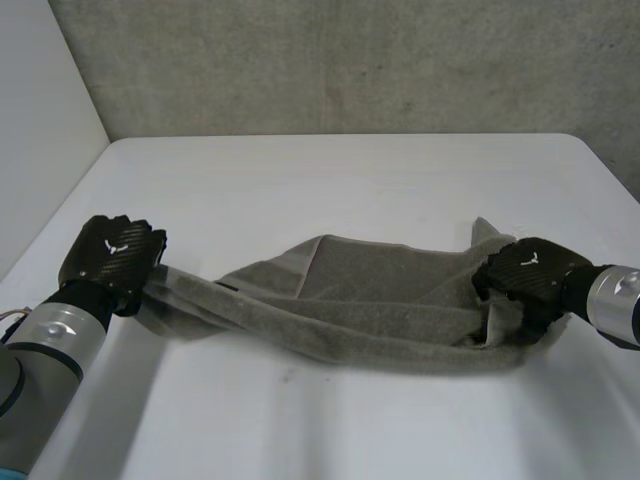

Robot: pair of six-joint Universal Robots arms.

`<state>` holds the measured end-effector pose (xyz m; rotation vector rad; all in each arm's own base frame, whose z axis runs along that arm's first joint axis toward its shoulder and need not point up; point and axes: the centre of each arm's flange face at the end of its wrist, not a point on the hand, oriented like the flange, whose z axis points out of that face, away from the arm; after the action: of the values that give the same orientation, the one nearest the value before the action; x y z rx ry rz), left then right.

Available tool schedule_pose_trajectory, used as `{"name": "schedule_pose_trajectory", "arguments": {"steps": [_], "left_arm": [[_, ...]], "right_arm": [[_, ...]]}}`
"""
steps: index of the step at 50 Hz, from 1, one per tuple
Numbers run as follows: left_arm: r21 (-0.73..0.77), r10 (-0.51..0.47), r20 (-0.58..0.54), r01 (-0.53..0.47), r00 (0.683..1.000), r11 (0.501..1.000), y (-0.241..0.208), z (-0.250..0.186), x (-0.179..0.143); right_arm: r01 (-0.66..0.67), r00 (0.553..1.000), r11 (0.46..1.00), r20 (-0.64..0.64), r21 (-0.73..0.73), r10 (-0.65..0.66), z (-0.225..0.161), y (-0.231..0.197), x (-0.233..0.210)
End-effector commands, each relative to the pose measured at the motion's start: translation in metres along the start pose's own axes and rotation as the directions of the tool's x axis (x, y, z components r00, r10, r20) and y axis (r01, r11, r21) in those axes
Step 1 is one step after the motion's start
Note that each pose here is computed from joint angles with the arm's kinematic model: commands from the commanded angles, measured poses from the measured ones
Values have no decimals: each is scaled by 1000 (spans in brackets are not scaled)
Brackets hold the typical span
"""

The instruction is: Fold the towel.

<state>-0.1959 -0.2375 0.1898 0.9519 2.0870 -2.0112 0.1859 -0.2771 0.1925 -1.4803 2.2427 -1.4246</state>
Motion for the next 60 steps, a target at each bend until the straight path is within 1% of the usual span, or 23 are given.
{"name": "schedule_pose_trajectory", "arguments": {"steps": [1,3,5,7,9,16,19,23,30,39,44,52,60], "left_arm": [[-14,-1,-8,1,1000,1000,4,3,1],[-17,-1,-9,1,1000,1000,5,4,2],[-20,0,-13,0,1000,1000,6,5,3],[-28,-2,-15,1,1000,1000,8,5,3],[-29,-2,-20,1,1000,1000,8,6,4],[-42,-3,-31,2,1000,999,12,10,7],[-43,-3,-28,2,1000,999,13,10,6],[-43,-3,-28,2,1000,999,13,10,6],[-45,-4,-29,3,1000,999,13,10,6],[-43,-3,-28,2,1000,999,13,10,6],[-39,-2,-33,1,999,999,12,10,8],[-44,-3,-36,2,999,999,13,9,9],[-50,-4,-38,2,999,999,15,10,10]], "right_arm": [[32,999,999,23,-13,-31,-7,-4,-2],[69,997,997,33,-24,-68,-7,-5,-4],[69,997,997,33,-24,-68,-7,-5,-4],[114,993,993,38,-25,-113,-6,-5,-4],[116,993,993,41,-16,-115,-5,-6,-3],[103,993,994,71,-44,-99,14,8,-1],[99,993,995,61,-32,-97,18,6,1],[97,994,995,52,-16,-97,19,3,0],[20,999,1000,30,11,-20,15,-5,3],[13,1000,998,-3,60,-12,10,-20,13],[16,1000,996,19,86,-17,17,-22,17],[11,994,998,104,56,-16,39,-17,7],[51,991,998,120,39,-55,46,-10,4]]}}
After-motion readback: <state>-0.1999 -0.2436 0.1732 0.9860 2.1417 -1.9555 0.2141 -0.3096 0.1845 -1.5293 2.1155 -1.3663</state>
